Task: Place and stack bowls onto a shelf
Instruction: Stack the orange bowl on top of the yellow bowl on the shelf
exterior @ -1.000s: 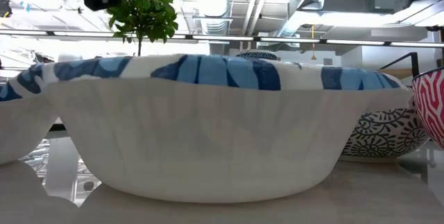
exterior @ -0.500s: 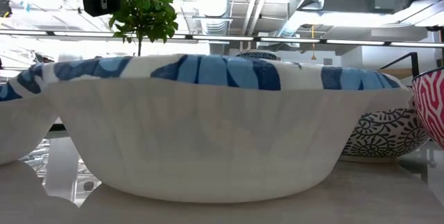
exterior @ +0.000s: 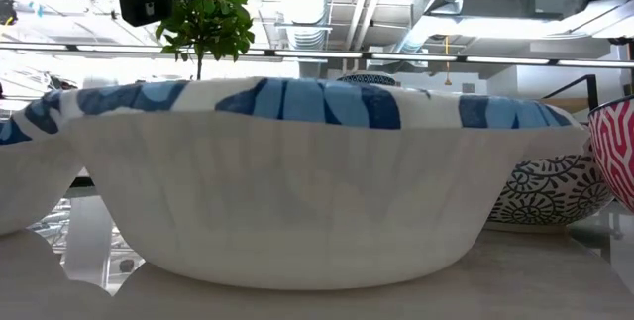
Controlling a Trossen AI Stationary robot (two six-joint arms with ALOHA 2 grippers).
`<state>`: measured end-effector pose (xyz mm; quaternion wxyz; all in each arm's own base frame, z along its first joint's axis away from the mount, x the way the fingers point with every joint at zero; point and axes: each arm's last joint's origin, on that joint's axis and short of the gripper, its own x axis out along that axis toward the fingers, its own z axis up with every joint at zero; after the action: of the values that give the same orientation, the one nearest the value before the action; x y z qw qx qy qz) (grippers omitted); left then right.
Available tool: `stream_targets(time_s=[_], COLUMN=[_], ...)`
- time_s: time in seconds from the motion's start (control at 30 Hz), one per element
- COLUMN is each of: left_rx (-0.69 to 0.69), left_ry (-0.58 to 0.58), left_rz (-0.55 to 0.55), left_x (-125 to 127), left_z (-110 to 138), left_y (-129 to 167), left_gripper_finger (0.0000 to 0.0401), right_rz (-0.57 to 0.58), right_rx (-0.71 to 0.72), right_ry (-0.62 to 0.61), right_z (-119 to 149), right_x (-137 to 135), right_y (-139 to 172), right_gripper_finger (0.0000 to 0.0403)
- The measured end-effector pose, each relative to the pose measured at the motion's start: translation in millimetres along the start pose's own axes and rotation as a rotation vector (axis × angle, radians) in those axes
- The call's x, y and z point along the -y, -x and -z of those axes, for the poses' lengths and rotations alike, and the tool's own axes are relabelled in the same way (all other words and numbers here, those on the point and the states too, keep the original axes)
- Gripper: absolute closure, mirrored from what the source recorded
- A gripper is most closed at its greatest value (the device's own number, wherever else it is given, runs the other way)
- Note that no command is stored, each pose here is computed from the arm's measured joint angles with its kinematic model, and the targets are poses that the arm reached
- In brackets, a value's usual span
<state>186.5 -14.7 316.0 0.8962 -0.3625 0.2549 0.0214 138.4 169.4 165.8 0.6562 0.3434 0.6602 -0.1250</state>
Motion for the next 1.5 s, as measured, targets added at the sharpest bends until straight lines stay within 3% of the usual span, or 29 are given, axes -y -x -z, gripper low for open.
stream_targets(time_s=[0.27,0.63,0.7,0.9,1.03,1.27,1.5], left_rx=[-0.006,-0.017,-0.014,-0.025,-0.028,-0.026,-0.032], left_ry=[0.005,0.001,-0.001,-0.001,-0.002,-0.019,-0.007], left_rz=[-0.054,-0.089,-0.095,-0.124,-0.132,-0.134,-0.125], left_x=[-4,-6,-6,-8,-9,-9,-9], left_z=[2,4,4,6,6,6,6], left_y=[0,0,0,0,1,1,1], left_gripper_finger=[0.0173,0.0173,0.0173,0.0173,0.0173,0.0173,0.0173], right_rz=[0.025,-0.074,-0.048,0.185,0.192,0.177,0.064], right_rx=[0.032,0.075,0.074,0.04,0.068,0.101,0.141], right_ry=[-0.088,-0.165,-0.208,-0.46,-0.537,-0.522,-0.45], right_z=[-12,-25,-28,-38,-54,-87,-107], right_x=[4,21,27,47,51,57,49], right_y=[27,80,84,80,80,79,96], right_gripper_finger=[0.0366,0.0366,0.0366,0.0366,0.0366,0.0366,0.0366])
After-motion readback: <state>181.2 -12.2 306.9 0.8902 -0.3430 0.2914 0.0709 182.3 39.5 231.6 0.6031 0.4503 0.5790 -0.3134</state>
